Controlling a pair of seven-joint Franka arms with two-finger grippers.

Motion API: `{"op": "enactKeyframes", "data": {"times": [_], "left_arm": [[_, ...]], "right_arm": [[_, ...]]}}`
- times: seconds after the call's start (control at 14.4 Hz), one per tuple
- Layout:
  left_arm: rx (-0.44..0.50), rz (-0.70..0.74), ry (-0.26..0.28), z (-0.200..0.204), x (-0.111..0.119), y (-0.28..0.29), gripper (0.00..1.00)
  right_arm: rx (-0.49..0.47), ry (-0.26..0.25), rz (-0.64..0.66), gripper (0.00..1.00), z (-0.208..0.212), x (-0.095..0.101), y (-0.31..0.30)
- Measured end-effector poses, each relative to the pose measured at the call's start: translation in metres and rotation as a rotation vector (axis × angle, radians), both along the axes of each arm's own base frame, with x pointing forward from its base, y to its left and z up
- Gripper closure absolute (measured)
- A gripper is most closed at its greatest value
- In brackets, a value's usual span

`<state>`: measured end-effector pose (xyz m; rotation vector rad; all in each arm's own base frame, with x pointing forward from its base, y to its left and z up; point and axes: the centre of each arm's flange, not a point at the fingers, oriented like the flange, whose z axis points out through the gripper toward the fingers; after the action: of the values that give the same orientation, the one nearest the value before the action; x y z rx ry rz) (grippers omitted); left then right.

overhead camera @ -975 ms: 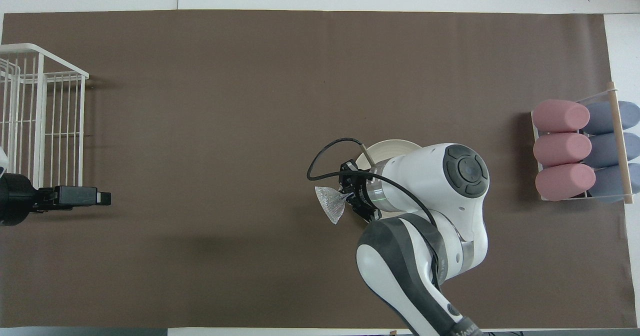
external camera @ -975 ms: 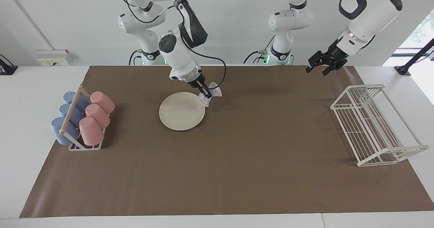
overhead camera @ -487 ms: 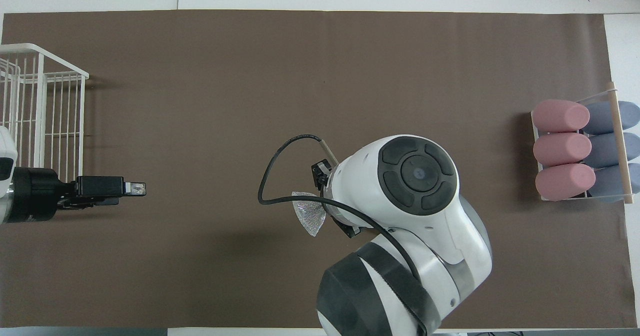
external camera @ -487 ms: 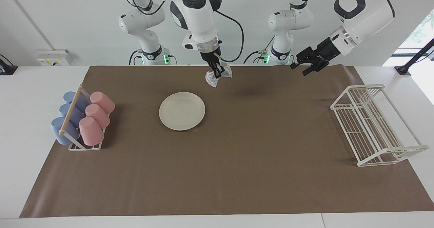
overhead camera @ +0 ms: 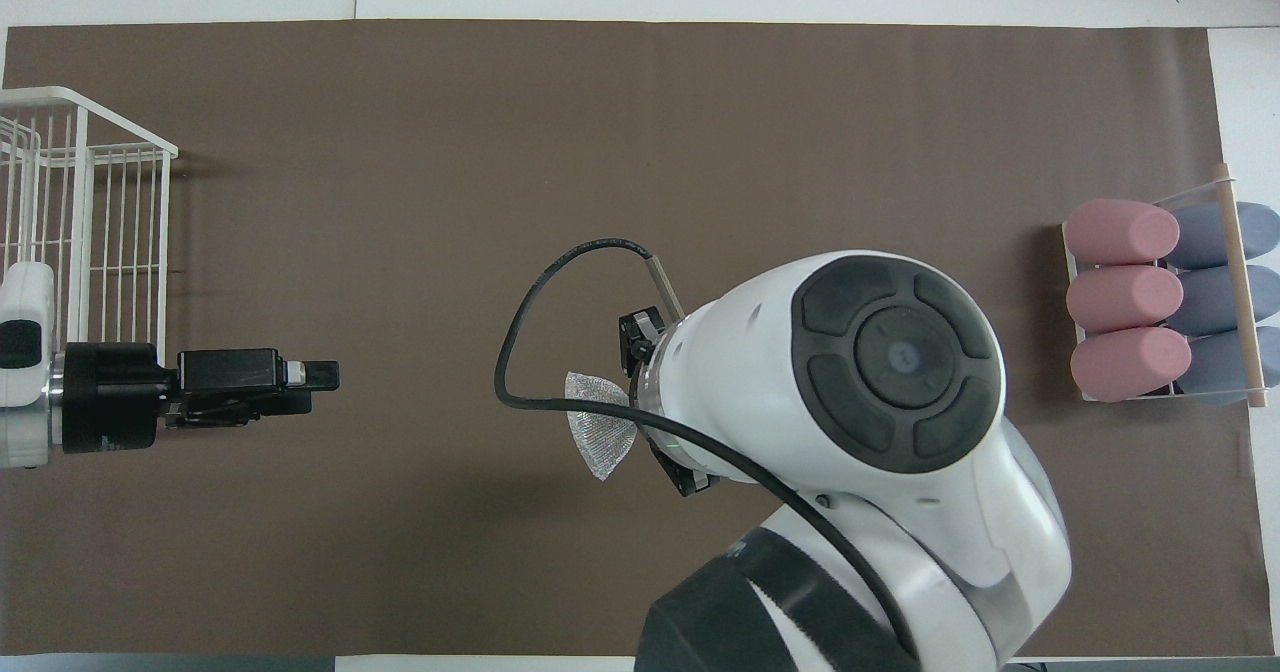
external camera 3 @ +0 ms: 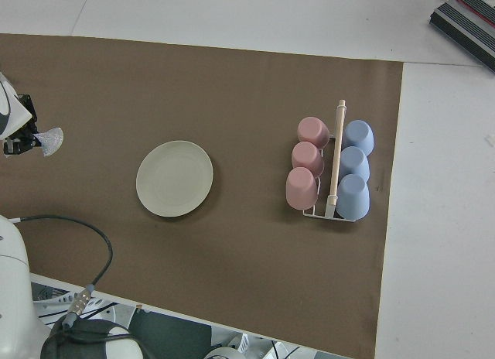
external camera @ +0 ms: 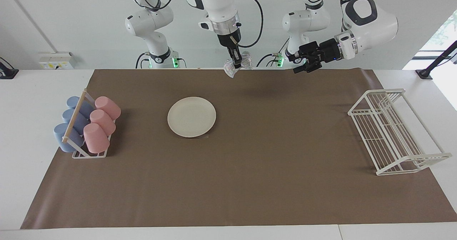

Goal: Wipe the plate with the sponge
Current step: 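Grasp the scrubber with the left gripper from the right gripper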

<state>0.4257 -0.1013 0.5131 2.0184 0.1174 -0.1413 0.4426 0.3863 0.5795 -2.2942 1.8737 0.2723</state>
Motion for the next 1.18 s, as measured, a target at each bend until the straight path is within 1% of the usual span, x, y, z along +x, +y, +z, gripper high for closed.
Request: {"op": "enactKeyframes", "data": {"times": [0.07,0.14,0.21,0.28,0.49,0.7,0.77,0.84,0.91,1.18], "left_arm": [[-0.034,-0.017,-0.008,-0.002,-0.005,-0.011,0.0],[-0.066,-0.04,-0.028,-0.005,-0.009,-0.021,0.0],[-0.089,-0.068,-0.055,-0.009,-0.013,-0.03,0.0],[-0.104,-0.094,-0.07,-0.014,-0.017,-0.039,0.0],[-0.12,-0.154,-0.096,-0.026,-0.024,-0.064,0.0],[-0.116,-0.17,-0.098,-0.034,-0.024,-0.075,0.0],[-0.115,-0.17,-0.099,-0.035,-0.024,-0.078,0.1],[-0.122,-0.163,-0.099,-0.035,-0.023,-0.079,0.22],[-0.131,-0.151,-0.1,-0.035,-0.022,-0.079,0.26],[-0.125,-0.114,-0.11,-0.035,-0.017,-0.077,0.27]], "right_arm": [[-0.002,0.006,-0.021,0.89,-0.006,-0.003,0.01],[-0.009,0.007,-0.035,0.89,-0.012,-0.006,0.022],[-0.022,0.0,-0.044,0.89,-0.015,-0.008,0.033],[-0.032,-0.008,-0.051,0.89,-0.016,-0.009,0.043],[-0.033,-0.019,-0.058,0.89,-0.015,-0.003,0.052],[-0.033,-0.027,-0.06,0.89,-0.012,-0.001,0.051],[-0.033,-0.028,-0.06,0.89,-0.012,-0.001,0.051],[-0.033,-0.029,-0.06,0.89,-0.012,-0.001,0.051],[-0.033,-0.029,-0.06,0.89,-0.012,-0.001,0.051],[-0.033,-0.029,-0.06,0.89,-0.011,-0.001,0.051]]}}
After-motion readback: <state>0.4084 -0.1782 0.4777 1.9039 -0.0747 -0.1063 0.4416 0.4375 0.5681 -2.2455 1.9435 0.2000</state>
